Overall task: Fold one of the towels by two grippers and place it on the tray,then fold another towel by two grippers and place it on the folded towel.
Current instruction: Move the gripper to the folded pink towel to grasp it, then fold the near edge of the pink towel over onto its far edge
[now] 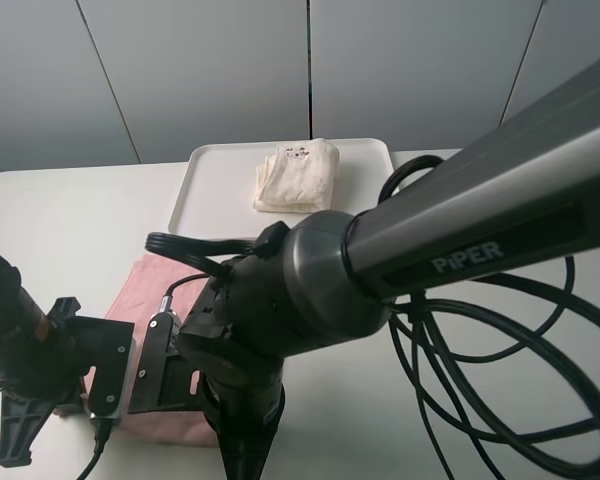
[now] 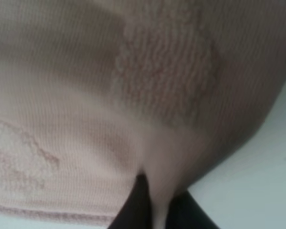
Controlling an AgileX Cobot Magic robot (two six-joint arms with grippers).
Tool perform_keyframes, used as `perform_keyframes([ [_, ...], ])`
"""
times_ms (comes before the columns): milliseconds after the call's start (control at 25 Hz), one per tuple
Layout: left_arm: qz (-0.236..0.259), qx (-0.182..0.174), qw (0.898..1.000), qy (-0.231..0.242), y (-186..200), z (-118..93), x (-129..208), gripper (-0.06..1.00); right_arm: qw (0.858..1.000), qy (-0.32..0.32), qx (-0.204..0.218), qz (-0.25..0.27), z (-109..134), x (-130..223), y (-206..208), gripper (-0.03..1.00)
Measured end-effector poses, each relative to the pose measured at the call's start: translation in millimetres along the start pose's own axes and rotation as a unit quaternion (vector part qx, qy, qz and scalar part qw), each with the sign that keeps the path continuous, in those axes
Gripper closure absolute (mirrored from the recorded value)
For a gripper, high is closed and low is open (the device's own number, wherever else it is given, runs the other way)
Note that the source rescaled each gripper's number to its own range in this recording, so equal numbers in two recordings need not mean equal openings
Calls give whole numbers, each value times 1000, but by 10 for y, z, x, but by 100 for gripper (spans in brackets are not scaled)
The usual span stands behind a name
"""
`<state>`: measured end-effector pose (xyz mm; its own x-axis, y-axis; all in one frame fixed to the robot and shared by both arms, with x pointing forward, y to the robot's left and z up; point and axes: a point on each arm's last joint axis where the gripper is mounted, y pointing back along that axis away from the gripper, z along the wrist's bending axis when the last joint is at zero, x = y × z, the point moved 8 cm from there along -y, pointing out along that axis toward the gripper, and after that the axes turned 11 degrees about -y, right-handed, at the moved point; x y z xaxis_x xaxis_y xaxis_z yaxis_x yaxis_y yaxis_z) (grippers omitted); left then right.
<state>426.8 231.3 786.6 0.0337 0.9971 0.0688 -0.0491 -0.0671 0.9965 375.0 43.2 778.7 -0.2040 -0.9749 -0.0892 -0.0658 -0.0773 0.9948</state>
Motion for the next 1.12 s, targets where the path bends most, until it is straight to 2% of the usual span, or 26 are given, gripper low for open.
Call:
perform_keyframes([
  [120,-13,-7,1000,21,64,10,-31,94,1000,-8,1,-1,-3,2,58,96],
  [320,-73,-40,991,101,316,64,-166,94,999,-45,7,-28,-84,-38,373,96],
  [440,-114,-55,980,150,487,82,-251,94,995,-87,20,-39,-240,-14,570,96],
  [560,-145,-78,971,172,654,108,-290,94,991,-121,34,-46,-392,34,741,96],
  [720,-171,-104,959,201,817,148,-302,94,988,-140,45,-44,-447,80,833,96],
  [960,-188,-107,938,271,865,190,-306,94,978,-188,81,-39,-576,128,846,96],
  [1120,-204,-115,918,320,893,258,-316,94,970,-214,106,-46,-666,133,864,96],
])
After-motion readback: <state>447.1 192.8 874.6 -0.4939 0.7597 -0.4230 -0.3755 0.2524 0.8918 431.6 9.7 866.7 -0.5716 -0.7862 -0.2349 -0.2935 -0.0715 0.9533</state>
